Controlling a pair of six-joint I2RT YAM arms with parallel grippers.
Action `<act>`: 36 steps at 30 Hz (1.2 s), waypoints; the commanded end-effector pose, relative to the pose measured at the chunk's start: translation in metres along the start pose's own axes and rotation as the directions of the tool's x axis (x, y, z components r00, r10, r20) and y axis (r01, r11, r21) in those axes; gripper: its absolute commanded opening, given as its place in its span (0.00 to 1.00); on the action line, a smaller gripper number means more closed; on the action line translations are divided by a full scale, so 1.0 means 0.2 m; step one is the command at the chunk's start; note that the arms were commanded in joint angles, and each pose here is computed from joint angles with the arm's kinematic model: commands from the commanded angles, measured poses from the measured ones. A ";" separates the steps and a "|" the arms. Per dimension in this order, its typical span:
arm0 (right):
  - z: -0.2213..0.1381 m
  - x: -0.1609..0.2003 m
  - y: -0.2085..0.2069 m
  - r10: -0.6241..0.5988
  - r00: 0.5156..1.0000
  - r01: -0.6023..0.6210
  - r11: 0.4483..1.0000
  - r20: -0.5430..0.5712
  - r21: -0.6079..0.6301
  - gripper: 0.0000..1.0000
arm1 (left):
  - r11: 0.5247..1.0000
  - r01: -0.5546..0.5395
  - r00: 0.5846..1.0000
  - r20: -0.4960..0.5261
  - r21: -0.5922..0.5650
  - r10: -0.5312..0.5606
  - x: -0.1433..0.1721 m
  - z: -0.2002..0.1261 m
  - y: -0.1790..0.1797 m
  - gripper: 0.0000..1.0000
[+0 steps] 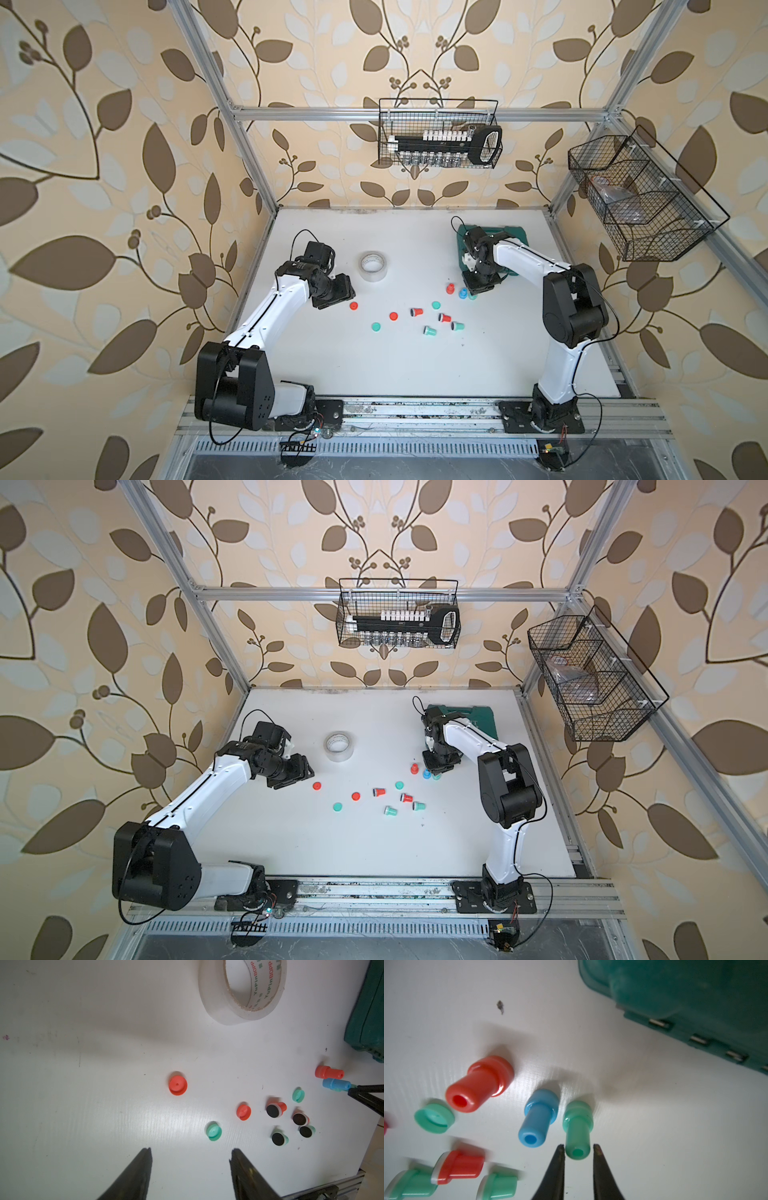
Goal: Close the stamp cap
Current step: Place the stamp at the center of the board, then pick up the stamp from the center of the board.
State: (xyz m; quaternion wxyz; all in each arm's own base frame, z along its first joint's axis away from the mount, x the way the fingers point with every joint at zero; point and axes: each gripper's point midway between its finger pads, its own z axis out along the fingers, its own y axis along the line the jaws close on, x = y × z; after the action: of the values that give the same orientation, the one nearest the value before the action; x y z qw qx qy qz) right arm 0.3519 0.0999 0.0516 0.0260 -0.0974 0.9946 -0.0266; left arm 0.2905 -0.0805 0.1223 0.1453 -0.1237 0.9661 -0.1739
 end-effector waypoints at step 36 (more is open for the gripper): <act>-0.14 0.42 0.84 -0.501 0.836 0.537 0.829 0.223 -0.154 0.27 | 1.000 -0.012 1.000 0.023 0.019 0.012 -0.03 -0.06 -0.02 0.63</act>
State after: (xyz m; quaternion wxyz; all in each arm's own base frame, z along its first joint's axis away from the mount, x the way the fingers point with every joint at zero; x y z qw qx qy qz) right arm 0.2339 0.2348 0.0760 0.0852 -0.3443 0.9323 0.0706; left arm 0.2888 -0.0803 0.1216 0.1418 -0.1241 0.9667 -0.1729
